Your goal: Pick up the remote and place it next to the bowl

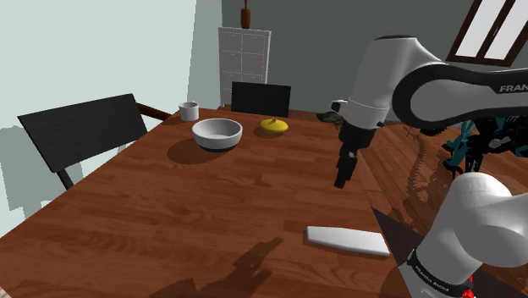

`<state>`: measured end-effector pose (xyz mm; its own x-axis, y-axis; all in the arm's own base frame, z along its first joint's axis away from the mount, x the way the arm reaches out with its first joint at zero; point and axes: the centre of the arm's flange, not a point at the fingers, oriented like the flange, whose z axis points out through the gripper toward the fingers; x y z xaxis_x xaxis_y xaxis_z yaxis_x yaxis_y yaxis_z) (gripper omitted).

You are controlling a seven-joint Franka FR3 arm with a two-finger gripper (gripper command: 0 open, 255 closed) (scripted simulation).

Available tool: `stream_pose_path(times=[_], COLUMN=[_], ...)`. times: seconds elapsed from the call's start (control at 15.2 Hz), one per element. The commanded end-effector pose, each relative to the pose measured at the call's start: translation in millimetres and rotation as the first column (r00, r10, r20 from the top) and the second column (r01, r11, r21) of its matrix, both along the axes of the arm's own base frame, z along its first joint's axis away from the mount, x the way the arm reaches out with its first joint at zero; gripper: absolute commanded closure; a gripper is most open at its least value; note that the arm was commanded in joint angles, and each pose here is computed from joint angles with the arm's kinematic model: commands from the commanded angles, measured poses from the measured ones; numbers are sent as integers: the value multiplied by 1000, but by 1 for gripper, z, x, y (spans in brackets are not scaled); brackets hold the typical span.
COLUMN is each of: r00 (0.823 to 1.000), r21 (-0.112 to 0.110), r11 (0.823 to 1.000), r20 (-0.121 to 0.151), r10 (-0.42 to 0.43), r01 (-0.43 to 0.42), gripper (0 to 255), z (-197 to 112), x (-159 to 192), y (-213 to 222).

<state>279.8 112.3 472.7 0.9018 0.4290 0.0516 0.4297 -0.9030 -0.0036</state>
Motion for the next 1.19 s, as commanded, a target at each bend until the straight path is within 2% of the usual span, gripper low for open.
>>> stream_pose_path(times=[0.0, 0.26, 0.53, 1.12], r00=[999, 990, 972, 971], r21=[-6, -14, -21, -21], r11=[999, 990, 974, 972], r20=[-12, -38, -65, -66], r10=[46, 137, 226, 231], r01=[-46, -137, -227, -233], gripper=[0, 0, 0, 0], z=[-20, -62, -103, -146], x=[-14, -36, -61, -64], y=[11, 31, 47, 48])
